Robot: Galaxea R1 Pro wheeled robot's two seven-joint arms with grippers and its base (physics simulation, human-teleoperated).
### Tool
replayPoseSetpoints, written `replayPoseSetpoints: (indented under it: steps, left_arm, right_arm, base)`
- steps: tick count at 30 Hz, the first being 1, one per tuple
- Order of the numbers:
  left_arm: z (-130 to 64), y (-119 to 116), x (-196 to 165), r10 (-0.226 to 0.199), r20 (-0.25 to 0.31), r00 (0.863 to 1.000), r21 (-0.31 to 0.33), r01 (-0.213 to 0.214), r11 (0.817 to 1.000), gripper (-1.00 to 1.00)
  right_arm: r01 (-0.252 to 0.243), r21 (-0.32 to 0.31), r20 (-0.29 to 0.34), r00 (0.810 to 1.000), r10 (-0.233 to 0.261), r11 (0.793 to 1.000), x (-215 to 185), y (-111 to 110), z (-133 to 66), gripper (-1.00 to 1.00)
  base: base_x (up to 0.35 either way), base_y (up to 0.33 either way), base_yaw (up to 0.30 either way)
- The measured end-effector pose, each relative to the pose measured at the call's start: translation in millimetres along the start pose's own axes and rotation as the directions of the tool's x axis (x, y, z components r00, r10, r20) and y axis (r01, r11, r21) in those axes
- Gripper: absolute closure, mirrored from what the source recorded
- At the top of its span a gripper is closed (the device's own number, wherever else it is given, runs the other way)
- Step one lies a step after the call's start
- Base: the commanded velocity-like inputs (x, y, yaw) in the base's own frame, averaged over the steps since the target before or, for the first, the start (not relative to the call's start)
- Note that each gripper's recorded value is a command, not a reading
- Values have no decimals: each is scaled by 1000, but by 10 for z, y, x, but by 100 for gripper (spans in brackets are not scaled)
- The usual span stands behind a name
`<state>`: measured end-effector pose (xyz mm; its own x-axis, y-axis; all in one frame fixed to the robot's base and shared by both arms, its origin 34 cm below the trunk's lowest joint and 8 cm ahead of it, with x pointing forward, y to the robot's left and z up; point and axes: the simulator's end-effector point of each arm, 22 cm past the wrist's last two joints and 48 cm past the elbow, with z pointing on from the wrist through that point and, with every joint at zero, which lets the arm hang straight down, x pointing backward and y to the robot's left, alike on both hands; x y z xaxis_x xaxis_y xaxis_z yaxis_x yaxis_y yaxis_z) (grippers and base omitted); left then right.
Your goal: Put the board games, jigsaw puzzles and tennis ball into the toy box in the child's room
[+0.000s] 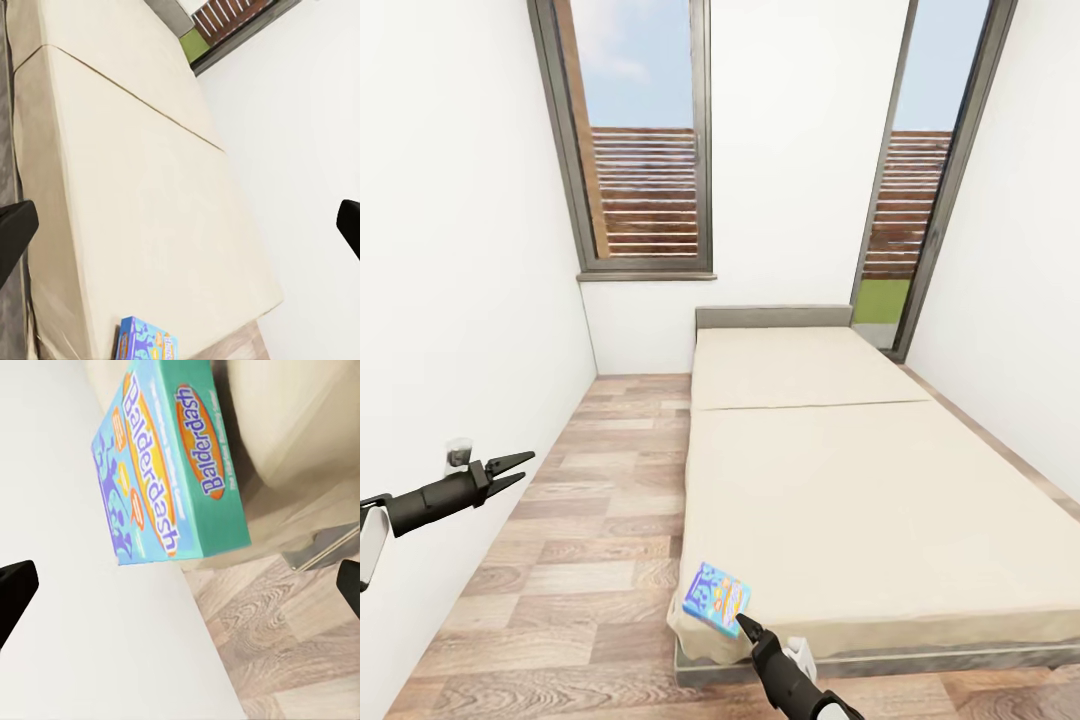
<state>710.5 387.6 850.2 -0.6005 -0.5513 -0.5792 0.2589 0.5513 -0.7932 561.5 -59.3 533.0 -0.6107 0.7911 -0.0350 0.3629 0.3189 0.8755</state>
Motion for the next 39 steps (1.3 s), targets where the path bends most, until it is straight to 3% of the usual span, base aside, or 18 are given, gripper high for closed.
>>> replayPoseSetpoints:
  steps: [34, 39]
  left_arm:
    - [-4, -4, -4, -1, 1, 1000, 3, 1, 1000, -100]
    - [7, 68, 61, -2, 1, 1000, 3, 1, 1000, -100]
  right_arm:
    - [2, -26, 3, 1000, -2, 1000, -26, 47, -11, -100]
    - [3, -26, 3, 1000, -2, 1000, -18, -43, 26, -100]
  base:
    - [35, 2, 0]
    - [0, 0, 0]
